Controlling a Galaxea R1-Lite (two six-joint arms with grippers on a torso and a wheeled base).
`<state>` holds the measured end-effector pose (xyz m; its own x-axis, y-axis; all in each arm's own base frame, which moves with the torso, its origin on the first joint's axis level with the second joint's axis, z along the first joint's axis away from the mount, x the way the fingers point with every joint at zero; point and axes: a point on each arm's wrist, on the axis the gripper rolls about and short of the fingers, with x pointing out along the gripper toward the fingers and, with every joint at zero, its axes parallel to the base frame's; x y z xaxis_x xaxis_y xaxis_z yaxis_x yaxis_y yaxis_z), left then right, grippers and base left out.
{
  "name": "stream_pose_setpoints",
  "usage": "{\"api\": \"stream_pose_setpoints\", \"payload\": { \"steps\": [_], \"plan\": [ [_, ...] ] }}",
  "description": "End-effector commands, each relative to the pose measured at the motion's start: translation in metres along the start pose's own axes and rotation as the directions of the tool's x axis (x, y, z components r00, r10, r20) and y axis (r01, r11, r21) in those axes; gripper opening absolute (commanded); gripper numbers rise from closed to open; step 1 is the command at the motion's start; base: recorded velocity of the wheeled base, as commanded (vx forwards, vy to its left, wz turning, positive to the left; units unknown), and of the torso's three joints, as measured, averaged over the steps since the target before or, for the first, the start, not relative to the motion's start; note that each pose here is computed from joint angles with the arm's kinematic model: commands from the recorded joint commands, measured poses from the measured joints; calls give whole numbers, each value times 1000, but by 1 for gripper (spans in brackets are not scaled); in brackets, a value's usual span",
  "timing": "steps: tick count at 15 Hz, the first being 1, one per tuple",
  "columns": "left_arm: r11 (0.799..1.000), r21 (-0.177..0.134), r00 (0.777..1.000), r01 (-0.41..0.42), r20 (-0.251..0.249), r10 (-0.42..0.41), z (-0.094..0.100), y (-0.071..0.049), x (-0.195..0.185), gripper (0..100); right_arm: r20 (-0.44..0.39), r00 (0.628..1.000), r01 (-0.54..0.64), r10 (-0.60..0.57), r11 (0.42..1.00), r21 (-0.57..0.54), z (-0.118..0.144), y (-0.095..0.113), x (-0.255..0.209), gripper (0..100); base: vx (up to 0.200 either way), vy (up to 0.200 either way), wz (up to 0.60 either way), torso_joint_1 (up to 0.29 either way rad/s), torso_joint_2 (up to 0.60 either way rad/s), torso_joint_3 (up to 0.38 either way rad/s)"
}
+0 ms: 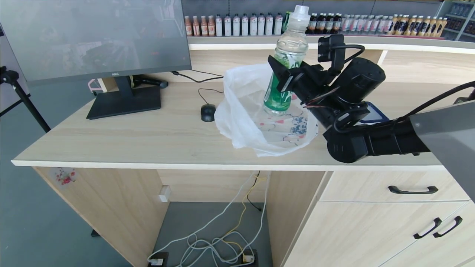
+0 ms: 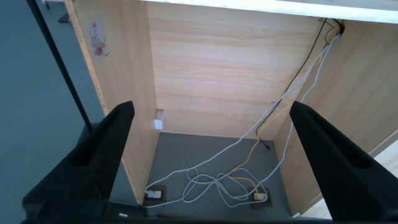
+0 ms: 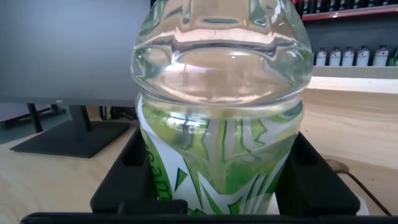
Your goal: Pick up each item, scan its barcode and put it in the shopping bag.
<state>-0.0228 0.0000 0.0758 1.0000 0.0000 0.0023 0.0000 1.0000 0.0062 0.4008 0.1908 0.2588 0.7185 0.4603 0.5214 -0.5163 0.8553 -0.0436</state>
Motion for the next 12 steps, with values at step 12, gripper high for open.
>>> {"api": "stream_pose_setpoints", "payload": {
  "steps": [12],
  "plan": [
    [1000,0,1000,0,1,0,0,0,0,100,-49,997,-65,66,998,21,-37,21,24,0,0,0,0,0,0,0]
  ]
}}
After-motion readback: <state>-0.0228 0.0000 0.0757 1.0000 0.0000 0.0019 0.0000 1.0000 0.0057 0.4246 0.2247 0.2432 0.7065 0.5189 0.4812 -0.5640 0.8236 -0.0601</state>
